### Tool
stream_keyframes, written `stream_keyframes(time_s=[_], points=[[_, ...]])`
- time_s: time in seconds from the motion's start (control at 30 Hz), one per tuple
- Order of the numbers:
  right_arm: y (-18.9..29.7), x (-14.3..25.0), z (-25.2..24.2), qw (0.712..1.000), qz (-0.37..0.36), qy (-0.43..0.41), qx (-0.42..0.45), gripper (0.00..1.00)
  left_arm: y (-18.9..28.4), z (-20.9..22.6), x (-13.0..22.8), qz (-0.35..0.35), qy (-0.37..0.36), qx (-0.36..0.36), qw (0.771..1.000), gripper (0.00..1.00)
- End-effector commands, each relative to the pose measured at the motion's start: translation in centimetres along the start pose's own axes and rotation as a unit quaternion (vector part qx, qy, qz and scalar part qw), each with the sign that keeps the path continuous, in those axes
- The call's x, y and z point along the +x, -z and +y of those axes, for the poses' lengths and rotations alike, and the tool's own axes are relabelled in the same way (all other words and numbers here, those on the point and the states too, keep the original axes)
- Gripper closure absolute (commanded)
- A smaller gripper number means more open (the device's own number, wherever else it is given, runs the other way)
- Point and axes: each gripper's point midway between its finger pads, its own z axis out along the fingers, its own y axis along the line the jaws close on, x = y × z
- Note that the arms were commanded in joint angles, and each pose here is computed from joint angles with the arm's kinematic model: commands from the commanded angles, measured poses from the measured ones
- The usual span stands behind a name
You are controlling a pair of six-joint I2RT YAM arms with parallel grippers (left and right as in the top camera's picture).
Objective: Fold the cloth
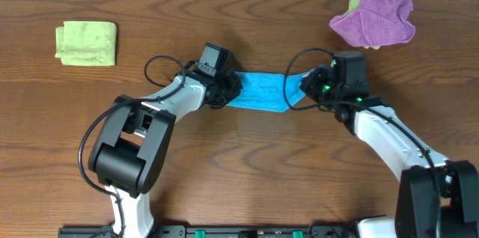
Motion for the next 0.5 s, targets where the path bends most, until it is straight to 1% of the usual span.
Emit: stream_keyframes(time_s=[0.0,0.13,0.47], points=[[0.5,0.0,3.0,0.999,-0.003,0.037,-0.029,0.99,-1.0,1.8,1.4,0.018,-0.005,-0.03,0.999,0.94],[0.5,0.8,4.7,0.998,0.001,0.053,-0.041,0.99,-1.0,1.7,1.4,0.018,-0.004,-0.03,0.999,0.94],[-0.4,3.9,8.2,0.993,0.014,0.096,-0.072,0.99,-1.0,1.5,1.7,0.027,-0.005,-0.024,0.999,0.94]])
